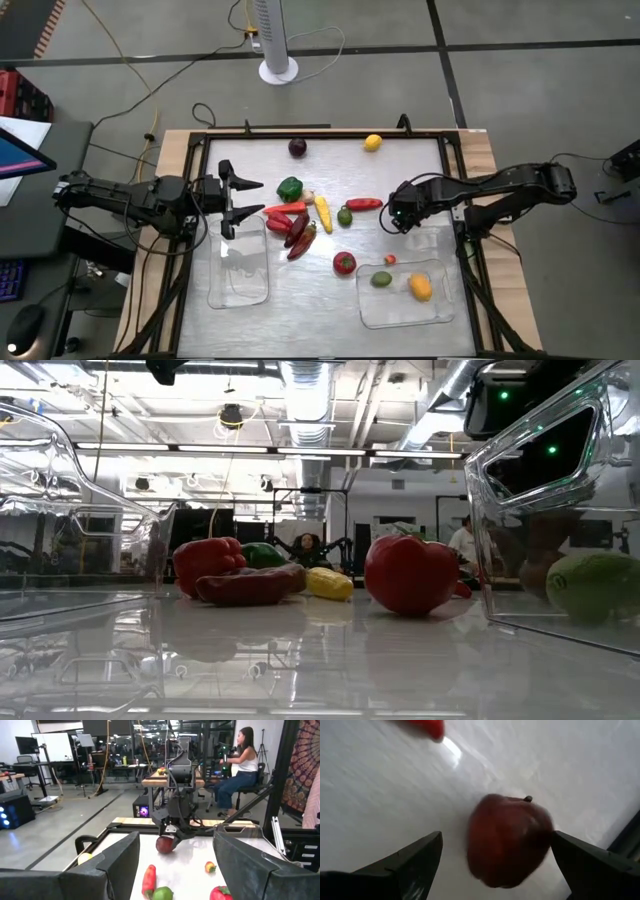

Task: Sort produce into baskets
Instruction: Put the apple into the right transparent bin

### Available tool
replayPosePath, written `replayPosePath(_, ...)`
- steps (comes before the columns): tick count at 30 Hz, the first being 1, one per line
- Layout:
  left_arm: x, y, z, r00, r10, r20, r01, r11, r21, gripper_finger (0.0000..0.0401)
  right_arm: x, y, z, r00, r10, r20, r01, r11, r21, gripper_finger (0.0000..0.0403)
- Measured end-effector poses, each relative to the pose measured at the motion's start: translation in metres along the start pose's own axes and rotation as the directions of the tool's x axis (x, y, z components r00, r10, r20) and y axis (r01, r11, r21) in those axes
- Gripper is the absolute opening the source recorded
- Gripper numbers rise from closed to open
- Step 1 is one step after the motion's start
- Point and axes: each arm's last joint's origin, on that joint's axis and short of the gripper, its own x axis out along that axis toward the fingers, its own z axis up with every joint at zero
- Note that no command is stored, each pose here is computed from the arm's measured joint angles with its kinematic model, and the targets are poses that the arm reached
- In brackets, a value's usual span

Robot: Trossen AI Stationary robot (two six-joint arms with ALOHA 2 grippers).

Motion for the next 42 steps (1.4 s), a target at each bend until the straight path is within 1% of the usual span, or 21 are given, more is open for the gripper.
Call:
replayPosePath(8,0.000,0.000,0.000,1.000,-0.004,0.000,0.004,1.000,0.000,0.0240,0.021,-0.003,-0.013,0.999,-0.010,-0.039,0.012,0.999,0.040,0.0399)
replayPosePath(14,0.000,0.000,0.000,1.000,-0.005,0.000,0.005,1.000,-0.001,0.0240,0.036,-0.004,-0.022,0.999,-0.003,-0.040,0.006,0.998,0.064,0.0394)
replayPosePath(17,0.000,0.000,0.000,1.000,-0.004,0.000,0.004,1.000,-0.001,0.0240,0.038,-0.004,-0.023,0.999,-0.001,-0.037,0.003,0.998,0.065,0.0372)
replayPosePath(22,0.000,0.000,0.000,1.000,-0.004,0.000,0.004,1.000,0.000,0.0240,0.038,-0.004,-0.023,0.999,0.001,-0.035,0.001,0.998,0.065,0.0317)
replayPosePath(24,0.000,0.000,0.000,1.000,-0.004,0.000,0.004,1.000,0.000,0.0240,0.038,-0.004,-0.023,0.999,0.006,-0.033,-0.004,0.998,0.065,0.0314)
replayPosePath(26,0.000,0.000,0.000,1.000,-0.004,0.000,0.004,1.000,-0.001,0.0240,0.033,0.000,-0.019,0.998,0.047,-0.044,-0.044,0.996,0.071,0.0314)
replayPosePath(28,0.000,0.000,0.000,1.000,-0.004,0.000,0.004,1.000,0.000,0.0240,0.020,0.009,-0.012,0.990,0.137,-0.043,-0.134,0.989,0.066,0.0314)
replayPosePath(30,0.000,0.000,0.000,1.000,-0.003,0.000,0.003,1.000,0.003,0.0240,-0.001,0.023,-0.006,0.972,0.233,-0.027,-0.232,0.972,0.024,0.0317)
replayPosePath(32,0.000,0.000,0.000,1.000,0.002,0.000,-0.002,1.000,0.012,0.0240,-0.028,0.036,-0.002,0.952,0.307,0.014,-0.306,0.952,-0.027,0.0322)
replayPosePath(35,0.000,0.000,0.000,1.000,0.002,0.000,-0.002,1.000,0.017,0.0240,-0.070,0.056,-0.004,0.901,0.429,0.071,-0.422,0.902,-0.094,0.0323)
replayPosePath(38,0.000,0.000,0.000,1.000,0.002,0.000,-0.002,1.000,0.017,0.0240,-0.102,0.075,-0.020,0.827,0.555,0.088,-0.538,0.828,-0.158,0.0324)
replayPosePath(42,0.000,0.000,0.000,1.000,0.002,0.000,-0.002,1.000,0.013,0.0240,-0.119,0.096,-0.053,0.757,0.651,0.047,-0.629,0.747,-0.216,0.0325)
